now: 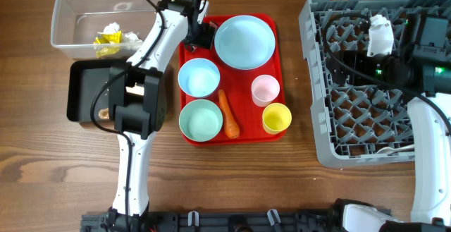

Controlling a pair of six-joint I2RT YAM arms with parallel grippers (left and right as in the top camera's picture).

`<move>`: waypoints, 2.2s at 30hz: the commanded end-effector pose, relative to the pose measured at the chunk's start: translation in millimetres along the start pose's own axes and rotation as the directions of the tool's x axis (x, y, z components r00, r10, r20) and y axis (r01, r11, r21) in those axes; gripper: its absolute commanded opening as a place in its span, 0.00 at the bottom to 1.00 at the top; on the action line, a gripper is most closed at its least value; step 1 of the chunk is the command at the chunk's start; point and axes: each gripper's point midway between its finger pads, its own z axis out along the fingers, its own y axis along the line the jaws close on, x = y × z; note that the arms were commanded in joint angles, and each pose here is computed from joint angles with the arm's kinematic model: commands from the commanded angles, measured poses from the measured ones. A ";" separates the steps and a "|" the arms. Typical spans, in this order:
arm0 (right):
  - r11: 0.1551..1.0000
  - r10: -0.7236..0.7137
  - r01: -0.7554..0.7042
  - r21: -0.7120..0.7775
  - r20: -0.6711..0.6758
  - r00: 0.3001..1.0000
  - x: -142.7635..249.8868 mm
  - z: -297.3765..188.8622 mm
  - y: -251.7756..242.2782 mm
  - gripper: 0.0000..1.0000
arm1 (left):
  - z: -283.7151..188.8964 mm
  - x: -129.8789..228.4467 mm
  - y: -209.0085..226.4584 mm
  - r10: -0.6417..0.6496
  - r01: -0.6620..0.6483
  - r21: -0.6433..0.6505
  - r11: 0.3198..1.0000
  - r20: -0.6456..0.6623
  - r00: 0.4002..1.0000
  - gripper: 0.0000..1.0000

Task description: Sort waste into correct bins and load items into the dishwasher rack

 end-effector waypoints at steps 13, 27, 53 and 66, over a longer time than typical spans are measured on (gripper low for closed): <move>1.000 0.000 0.000 0.005 -0.005 1.000 0.1 2.1 -0.6 0.91 | 26.3 11.2 -4.4 0.010 -0.009 0.023 1.000 -0.041 0.999 0.24; 1.000 0.000 0.000 0.005 -0.001 1.000 -1.0 2.2 -0.8 0.91 | -45.0 -17.4 -2.6 -0.051 0.050 0.026 0.998 0.072 0.996 0.50; 1.000 0.000 0.000 0.013 -0.003 1.000 -0.4 2.1 -2.0 0.91 | 5.8 -5.5 14.6 -0.174 0.177 -0.076 0.981 0.036 0.984 0.49; 1.000 0.002 -0.002 0.012 -0.007 1.000 0.6 2.1 -1.9 0.91 | 31.0 8.5 6.9 -0.198 0.196 -0.077 0.978 -0.013 0.980 0.04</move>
